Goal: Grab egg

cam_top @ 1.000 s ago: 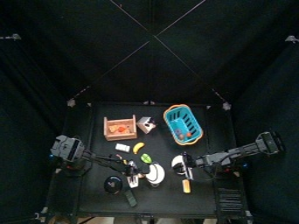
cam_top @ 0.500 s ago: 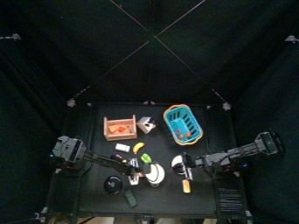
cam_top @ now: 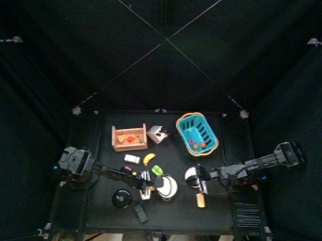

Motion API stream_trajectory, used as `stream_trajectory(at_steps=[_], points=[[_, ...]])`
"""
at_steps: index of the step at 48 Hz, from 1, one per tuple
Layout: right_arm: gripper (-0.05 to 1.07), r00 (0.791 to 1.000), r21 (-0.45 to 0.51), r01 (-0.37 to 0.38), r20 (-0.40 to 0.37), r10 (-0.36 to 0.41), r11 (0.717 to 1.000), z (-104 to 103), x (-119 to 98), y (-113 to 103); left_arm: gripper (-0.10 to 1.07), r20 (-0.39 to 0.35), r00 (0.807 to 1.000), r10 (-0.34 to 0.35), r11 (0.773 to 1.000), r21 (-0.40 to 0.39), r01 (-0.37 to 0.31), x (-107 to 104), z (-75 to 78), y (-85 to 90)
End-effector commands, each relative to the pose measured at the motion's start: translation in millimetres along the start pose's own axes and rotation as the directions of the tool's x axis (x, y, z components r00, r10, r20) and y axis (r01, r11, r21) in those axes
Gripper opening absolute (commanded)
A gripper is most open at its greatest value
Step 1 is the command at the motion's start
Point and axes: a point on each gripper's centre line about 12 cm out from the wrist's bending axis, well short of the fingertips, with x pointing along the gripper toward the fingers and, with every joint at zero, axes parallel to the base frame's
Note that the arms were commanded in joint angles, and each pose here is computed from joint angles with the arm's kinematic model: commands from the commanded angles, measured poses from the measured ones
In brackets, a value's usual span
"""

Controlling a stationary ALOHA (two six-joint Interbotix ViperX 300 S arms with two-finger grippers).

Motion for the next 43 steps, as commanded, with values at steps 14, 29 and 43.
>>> stream_trajectory(at_steps=[14, 29, 43], points=[[0.0, 1.0, 0.004, -0.001, 0.017, 0.001, 1.0, 5.1, -0.1, 0.5, 0.96, 0.067, 0.997, -0.025, 1.0, -0.004, 0.026, -4.2, 13.5, -3.6], [0.0, 1.0, 0.004, -0.001, 0.017, 0.001, 1.0, 5.1, -0.1, 0.5, 0.93, 0.052, 0.998, -0.022, 1.0, -0.003, 0.022, -0.8, 8.2, -2.5], [0.0, 1.0, 0.004, -0.001, 0.017, 0.001, 1.0, 5.1, -0.1, 0.5, 0.7, 0.05, 0.999, -0.02, 1.0, -0.002, 0.02, -2.2, 7.7, -2.1]])
